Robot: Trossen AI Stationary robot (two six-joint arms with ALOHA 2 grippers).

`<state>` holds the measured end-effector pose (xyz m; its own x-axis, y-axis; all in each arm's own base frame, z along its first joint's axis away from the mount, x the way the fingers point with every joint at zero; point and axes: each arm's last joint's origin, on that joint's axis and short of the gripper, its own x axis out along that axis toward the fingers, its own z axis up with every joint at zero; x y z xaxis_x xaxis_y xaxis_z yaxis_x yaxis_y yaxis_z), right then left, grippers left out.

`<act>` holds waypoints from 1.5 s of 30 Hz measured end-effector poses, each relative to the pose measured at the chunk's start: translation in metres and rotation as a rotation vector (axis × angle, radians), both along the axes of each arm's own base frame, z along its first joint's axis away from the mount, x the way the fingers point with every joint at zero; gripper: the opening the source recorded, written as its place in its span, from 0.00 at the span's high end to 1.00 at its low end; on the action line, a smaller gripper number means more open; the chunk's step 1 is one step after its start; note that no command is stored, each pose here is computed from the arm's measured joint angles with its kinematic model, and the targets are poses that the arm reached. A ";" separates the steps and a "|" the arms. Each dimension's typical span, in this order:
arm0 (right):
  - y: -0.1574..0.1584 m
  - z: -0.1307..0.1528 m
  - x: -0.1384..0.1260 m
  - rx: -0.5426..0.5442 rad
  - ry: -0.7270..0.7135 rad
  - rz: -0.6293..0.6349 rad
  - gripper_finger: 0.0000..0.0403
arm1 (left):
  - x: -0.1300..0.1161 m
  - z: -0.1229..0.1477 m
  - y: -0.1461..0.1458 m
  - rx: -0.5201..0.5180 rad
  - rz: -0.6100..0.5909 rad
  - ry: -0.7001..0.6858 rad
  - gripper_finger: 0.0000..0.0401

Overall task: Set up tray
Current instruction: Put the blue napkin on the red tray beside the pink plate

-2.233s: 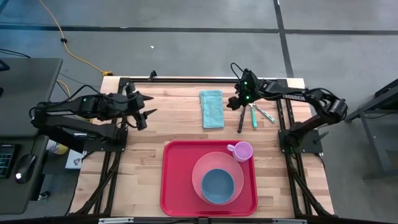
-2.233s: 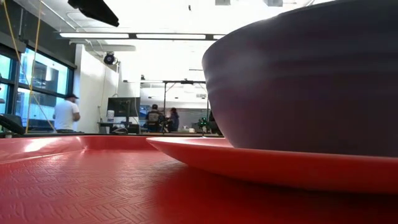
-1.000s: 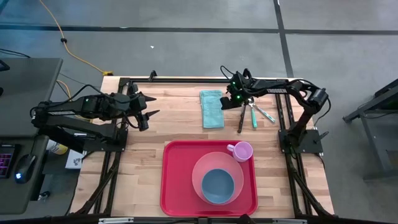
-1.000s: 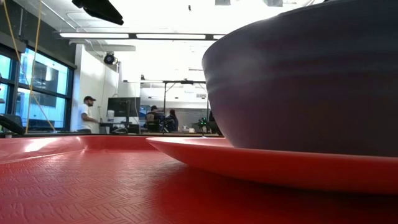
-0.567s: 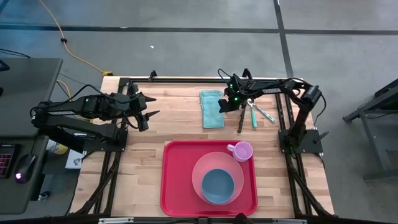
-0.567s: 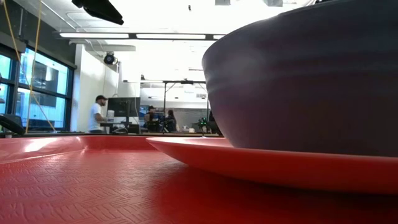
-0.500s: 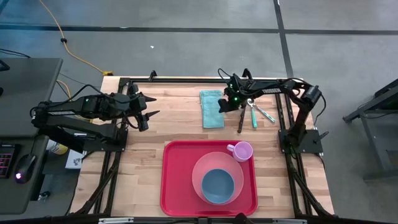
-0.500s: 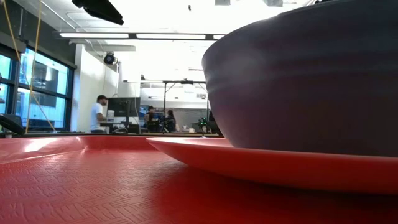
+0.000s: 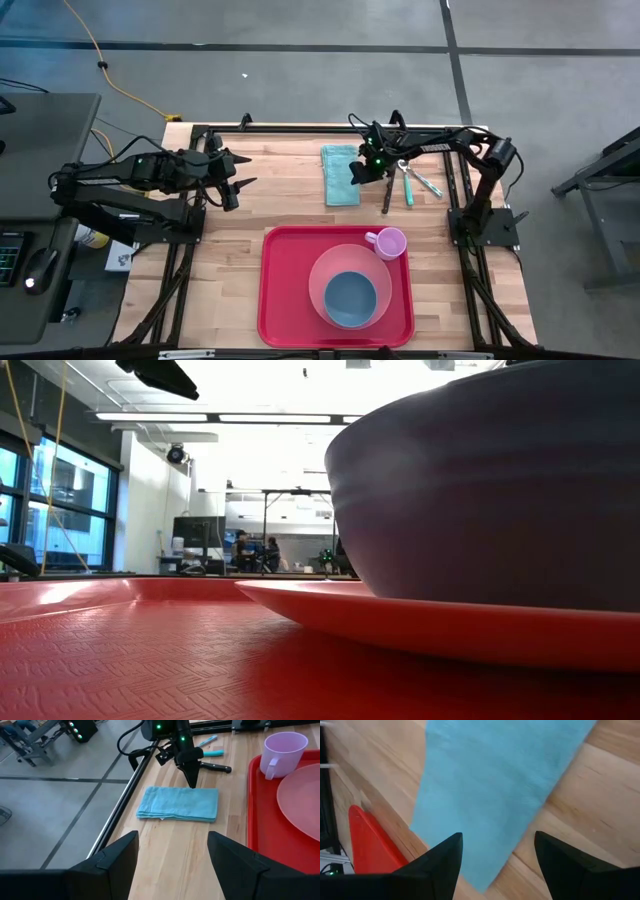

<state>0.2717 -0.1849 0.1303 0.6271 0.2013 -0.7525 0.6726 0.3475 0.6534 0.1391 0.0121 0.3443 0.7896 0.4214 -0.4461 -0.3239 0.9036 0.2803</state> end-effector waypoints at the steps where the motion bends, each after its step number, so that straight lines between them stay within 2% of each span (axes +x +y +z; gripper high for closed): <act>1: 0.000 0.000 0.000 -0.001 -0.001 0.000 0.44 | 0.000 0.000 0.000 0.000 0.000 0.000 0.33; 18: 0.011 0.002 0.017 0.003 -0.072 0.021 0.44 | 0.000 0.000 0.000 0.013 -0.008 0.006 0.33; 26: 0.008 -0.023 0.026 0.097 -0.081 0.038 0.44 | 0.000 0.000 0.000 0.012 -0.008 0.006 0.33; 31: 0.004 -0.021 0.033 0.090 -0.090 0.049 0.45 | 0.000 0.000 0.000 0.012 -0.009 0.007 0.34; 40: 0.000 -0.001 0.057 -0.035 -0.144 0.080 0.58 | 0.000 0.000 0.000 0.017 -0.011 0.011 0.34; 43: 0.002 0.000 0.060 -0.066 -0.147 0.099 0.66 | 0.000 0.000 0.000 0.018 -0.012 0.012 0.34; 45: 0.002 0.000 0.060 -0.080 -0.153 0.116 0.75 | 0.000 0.000 0.000 0.018 -0.012 0.014 0.34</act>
